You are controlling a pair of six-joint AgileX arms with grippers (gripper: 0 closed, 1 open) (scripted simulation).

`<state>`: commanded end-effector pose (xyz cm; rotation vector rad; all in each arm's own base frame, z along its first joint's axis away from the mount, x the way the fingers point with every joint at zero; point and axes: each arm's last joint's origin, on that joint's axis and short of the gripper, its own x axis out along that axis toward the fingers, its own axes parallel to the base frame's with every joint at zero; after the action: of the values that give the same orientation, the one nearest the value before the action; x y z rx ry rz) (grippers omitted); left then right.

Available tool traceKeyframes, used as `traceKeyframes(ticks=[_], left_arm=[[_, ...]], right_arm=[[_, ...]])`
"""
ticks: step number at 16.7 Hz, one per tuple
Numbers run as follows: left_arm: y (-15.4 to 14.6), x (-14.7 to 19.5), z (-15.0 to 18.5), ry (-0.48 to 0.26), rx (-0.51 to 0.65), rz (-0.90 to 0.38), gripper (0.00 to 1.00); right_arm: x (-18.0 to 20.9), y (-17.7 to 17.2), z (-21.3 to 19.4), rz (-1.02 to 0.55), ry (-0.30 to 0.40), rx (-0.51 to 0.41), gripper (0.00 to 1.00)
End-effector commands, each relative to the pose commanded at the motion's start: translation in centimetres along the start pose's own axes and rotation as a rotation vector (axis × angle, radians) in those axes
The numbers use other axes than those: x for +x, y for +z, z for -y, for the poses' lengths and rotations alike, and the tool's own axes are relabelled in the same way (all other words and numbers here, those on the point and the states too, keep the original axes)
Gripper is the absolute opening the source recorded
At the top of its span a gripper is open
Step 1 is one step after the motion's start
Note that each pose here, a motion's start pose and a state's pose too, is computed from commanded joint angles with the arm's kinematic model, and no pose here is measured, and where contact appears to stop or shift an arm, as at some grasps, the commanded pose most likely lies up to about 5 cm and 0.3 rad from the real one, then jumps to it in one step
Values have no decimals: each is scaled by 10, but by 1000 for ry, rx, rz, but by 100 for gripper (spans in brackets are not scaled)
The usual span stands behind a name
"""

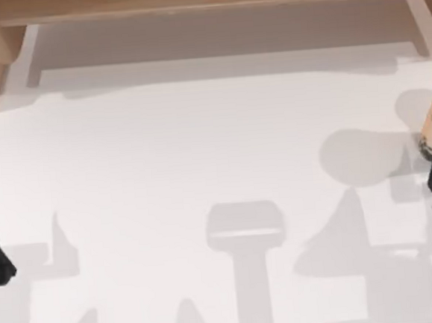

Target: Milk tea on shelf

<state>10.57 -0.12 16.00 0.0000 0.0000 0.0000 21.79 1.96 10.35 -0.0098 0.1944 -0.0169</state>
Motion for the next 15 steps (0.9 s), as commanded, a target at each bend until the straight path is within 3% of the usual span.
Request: traceKeyframes(ticks=[6,11,15], left_arm=[[0,0,0,0,0,0,100],[0,0,0,0,0,0,100],[0,0,0,0,0,0,100]], right_arm=[[57,-2,0,-4,0,0,100],[63,-3,0,-4,0,0,100],[63,-3,0,-4,0,0,70]])
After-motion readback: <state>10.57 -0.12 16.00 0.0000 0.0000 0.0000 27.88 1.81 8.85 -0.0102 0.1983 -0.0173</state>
